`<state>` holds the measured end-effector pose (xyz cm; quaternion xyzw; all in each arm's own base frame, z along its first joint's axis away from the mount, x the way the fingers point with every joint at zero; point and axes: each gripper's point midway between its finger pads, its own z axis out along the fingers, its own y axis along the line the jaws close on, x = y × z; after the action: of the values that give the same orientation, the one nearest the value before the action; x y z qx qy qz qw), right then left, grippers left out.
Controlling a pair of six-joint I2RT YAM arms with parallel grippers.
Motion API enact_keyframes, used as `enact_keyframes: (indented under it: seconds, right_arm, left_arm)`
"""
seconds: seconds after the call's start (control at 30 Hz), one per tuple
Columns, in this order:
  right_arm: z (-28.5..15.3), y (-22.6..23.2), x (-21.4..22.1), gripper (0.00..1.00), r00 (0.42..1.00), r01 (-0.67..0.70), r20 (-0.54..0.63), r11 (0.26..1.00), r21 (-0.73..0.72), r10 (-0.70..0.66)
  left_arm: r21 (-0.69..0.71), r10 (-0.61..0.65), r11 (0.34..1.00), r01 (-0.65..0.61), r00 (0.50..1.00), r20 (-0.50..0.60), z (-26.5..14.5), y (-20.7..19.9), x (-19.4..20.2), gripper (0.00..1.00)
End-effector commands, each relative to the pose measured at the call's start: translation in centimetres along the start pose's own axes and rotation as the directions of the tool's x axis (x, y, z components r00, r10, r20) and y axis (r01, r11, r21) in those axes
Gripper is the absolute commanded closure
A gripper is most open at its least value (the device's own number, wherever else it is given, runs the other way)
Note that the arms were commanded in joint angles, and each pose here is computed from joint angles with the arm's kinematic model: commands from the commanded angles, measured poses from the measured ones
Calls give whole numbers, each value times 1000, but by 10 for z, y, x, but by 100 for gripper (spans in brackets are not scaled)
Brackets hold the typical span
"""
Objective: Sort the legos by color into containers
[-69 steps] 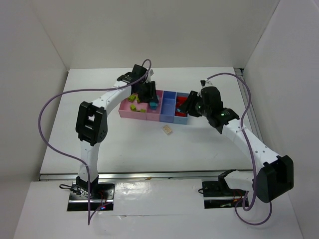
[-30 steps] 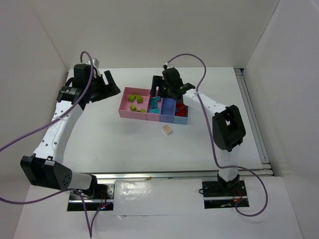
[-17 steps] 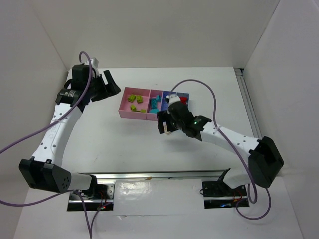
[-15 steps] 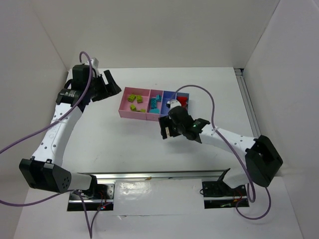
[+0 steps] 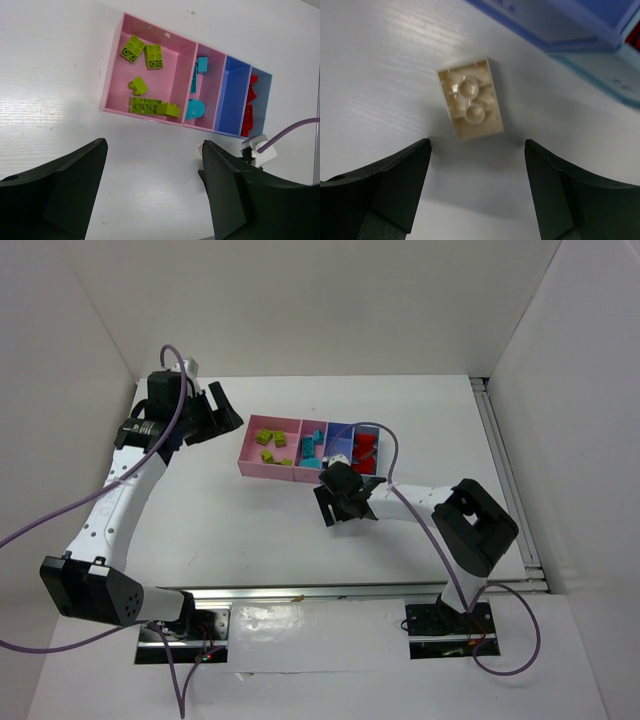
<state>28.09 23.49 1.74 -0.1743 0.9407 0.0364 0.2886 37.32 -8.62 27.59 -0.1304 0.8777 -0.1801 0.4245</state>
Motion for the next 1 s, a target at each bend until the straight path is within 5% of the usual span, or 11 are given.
enact_keyframes:
  seconds: [0.0,0.2,0.4,0.77,0.97]
  right_arm:
    - [10,0,-28,18,997,22,79,999,34,-24]
    - [25,-1,-49,26,995,10,101,999,34,-14]
    - [11,1,-63,67,992,-9,125,1000,25,5]
    - [-80,-35,-113,69,928,-175,343,983,57,145]
    - [-57,-54,-149,68,936,-190,322,974,121,143]
  left_arm:
    - [-7,7,1000,-7,999,36,-4,2,-8,13]
    - [-1,15,1000,-15,1000,20,-1,0,-8,13]
    - [2,14,1000,-14,1000,5,0,-1,-7,13]
    - [41,6,999,-6,1000,-4,3,-8,-6,13]
    - [42,8,999,-9,1000,17,-4,-9,-10,14]
